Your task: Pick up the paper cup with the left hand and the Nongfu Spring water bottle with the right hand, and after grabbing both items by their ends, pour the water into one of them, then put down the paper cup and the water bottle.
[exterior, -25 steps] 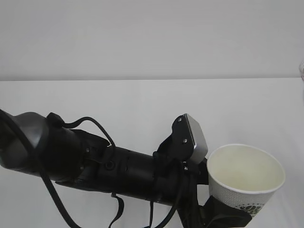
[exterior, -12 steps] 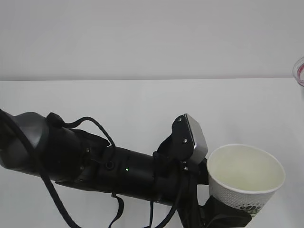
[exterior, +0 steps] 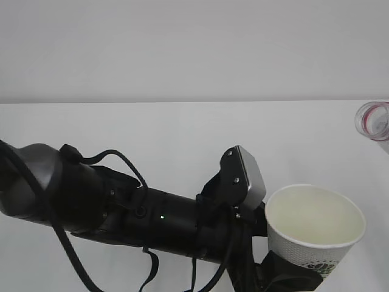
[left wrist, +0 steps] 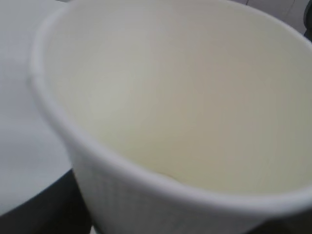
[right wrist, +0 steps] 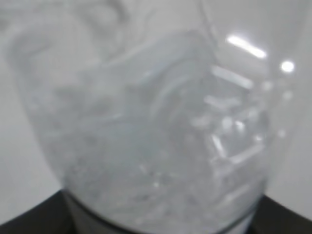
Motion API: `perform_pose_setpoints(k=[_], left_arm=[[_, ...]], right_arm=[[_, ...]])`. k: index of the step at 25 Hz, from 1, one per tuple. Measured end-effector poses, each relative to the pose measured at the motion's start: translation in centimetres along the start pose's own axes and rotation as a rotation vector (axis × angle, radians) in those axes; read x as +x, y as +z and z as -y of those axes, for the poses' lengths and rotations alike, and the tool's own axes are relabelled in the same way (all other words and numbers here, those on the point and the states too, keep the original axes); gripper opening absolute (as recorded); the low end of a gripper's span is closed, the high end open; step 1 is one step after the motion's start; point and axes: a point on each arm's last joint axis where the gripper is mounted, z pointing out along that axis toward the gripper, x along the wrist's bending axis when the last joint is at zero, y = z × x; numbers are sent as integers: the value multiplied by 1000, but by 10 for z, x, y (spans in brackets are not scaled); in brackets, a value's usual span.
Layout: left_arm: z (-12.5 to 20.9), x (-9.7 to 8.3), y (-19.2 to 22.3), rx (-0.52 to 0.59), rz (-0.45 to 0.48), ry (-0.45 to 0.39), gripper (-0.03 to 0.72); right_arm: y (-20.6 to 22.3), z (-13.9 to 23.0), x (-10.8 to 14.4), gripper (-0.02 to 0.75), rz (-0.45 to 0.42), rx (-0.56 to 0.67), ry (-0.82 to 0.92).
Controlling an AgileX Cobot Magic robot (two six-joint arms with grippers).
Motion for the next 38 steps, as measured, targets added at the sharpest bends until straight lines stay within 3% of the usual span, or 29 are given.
perform_pose_setpoints(k=[26,38], left_arm=[[0,0,0,0,0,0,546],[0,0,0,0,0,0,546]], right_arm=[[0,0,0,406,2,0,-195],[0,-1,-4,406,50,-6,-235]])
